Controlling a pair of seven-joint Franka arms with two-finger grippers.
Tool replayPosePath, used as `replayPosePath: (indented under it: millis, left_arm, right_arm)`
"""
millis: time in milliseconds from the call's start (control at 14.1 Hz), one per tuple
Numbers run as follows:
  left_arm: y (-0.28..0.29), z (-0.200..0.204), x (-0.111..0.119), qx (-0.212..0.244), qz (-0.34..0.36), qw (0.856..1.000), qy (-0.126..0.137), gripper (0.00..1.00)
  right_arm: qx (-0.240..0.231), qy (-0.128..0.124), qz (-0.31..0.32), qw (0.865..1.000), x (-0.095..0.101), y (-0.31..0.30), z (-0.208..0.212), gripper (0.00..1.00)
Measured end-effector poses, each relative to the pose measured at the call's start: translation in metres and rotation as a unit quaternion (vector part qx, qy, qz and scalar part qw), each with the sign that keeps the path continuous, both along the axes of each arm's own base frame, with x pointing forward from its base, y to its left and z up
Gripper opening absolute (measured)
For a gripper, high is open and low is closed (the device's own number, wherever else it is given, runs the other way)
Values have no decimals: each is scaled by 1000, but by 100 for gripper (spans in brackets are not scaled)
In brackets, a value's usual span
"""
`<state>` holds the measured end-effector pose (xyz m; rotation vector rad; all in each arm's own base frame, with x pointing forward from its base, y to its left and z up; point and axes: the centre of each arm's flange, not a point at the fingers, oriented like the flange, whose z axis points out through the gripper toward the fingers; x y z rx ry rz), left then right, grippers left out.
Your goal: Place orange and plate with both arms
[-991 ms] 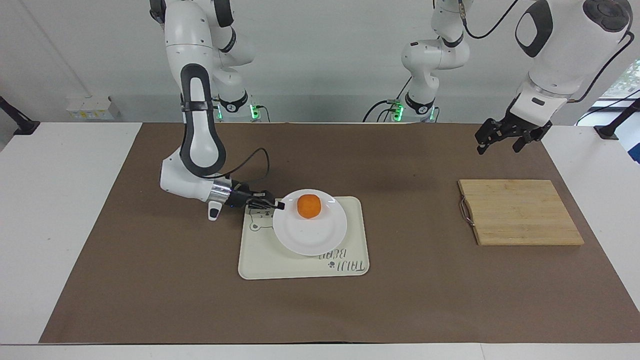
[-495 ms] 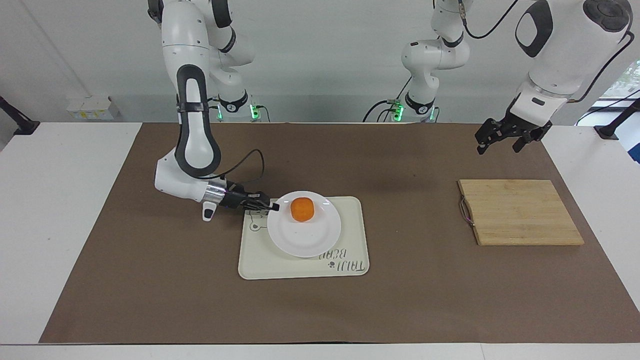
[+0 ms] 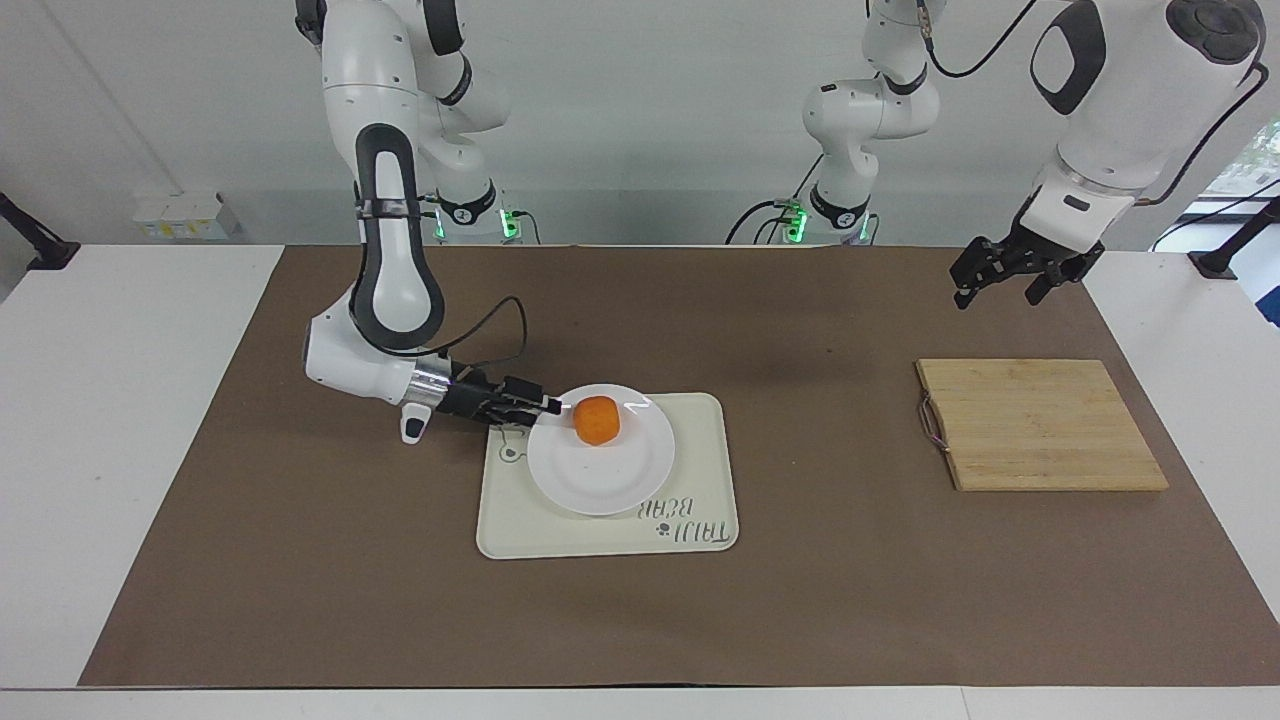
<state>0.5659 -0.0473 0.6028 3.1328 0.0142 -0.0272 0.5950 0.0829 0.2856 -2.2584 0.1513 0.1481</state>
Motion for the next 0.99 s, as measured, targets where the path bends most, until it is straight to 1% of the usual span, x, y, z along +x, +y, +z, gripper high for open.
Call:
replayPosePath:
  millis: [212, 425, 637, 778, 991]
  left_arm:
    - [0, 0, 0, 0, 0, 1000, 0, 100]
    - [0, 0, 0, 0, 0, 1000, 0, 100]
    - [0, 0, 0, 0, 0, 1000, 0, 100]
    - [0, 0, 0, 0, 0, 1000, 0, 100]
    - [0, 0, 0, 0, 0, 1000, 0, 100]
  right_arm:
    - [-57, 7, 1, 998, 9, -3, 36, 100]
    - [-151, -3, -2, 989, 9, -13, 84, 100]
    - [-237, -24, 18, 971, -2, -23, 133, 100]
    - [-285, -32, 43, 957, -12, -34, 154, 100]
    - [-343, -34, 59, 937, -23, -66, 177, 100]
